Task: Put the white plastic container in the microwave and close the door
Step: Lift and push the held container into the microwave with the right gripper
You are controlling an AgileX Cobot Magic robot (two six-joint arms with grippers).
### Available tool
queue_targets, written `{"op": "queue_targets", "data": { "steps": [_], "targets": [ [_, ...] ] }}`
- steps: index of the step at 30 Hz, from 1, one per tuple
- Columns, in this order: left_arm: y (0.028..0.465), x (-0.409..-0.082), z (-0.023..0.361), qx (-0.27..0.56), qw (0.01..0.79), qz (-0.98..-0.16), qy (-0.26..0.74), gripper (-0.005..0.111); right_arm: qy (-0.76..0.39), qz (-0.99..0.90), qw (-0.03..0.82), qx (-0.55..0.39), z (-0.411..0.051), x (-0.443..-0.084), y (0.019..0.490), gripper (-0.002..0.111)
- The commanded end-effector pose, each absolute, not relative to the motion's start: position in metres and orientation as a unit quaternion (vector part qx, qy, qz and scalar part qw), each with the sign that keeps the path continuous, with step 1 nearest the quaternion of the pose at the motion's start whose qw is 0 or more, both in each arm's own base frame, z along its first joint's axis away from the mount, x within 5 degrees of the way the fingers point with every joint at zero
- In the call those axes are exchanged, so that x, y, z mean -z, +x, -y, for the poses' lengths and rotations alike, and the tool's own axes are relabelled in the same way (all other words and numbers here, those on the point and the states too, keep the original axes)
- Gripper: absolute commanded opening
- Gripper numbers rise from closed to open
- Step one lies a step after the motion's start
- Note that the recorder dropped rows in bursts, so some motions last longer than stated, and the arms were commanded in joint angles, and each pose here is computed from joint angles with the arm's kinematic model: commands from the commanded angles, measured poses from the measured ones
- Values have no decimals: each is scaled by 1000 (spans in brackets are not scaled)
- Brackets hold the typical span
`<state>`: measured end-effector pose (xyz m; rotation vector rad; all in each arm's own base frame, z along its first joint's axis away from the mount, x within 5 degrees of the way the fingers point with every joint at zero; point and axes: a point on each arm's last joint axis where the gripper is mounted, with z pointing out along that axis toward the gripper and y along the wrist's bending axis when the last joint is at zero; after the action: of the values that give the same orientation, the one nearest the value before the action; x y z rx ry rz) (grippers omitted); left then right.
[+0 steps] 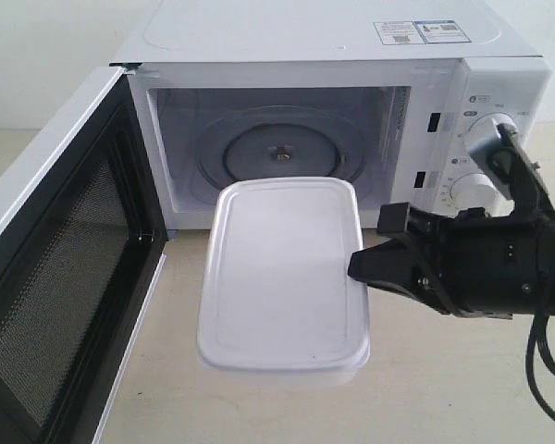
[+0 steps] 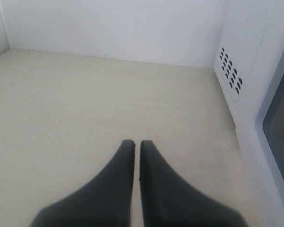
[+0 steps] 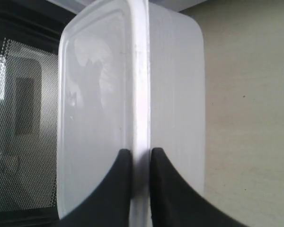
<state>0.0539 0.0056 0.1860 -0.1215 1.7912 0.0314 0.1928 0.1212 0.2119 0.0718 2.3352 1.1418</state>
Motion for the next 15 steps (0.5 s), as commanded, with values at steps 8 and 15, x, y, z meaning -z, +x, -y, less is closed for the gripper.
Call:
{"op": "queue_targets", "data": {
  "steps": [8, 15],
  "targets": [
    [54, -185, -6, -14, 623, -780, -52, 4, 46, -881, 273, -385, -135, -213, 182, 0],
    [54, -185, -6, -14, 623, -780, -52, 4, 50, -892, 290, -342, -147, -212, 171, 0]
  ]
}}
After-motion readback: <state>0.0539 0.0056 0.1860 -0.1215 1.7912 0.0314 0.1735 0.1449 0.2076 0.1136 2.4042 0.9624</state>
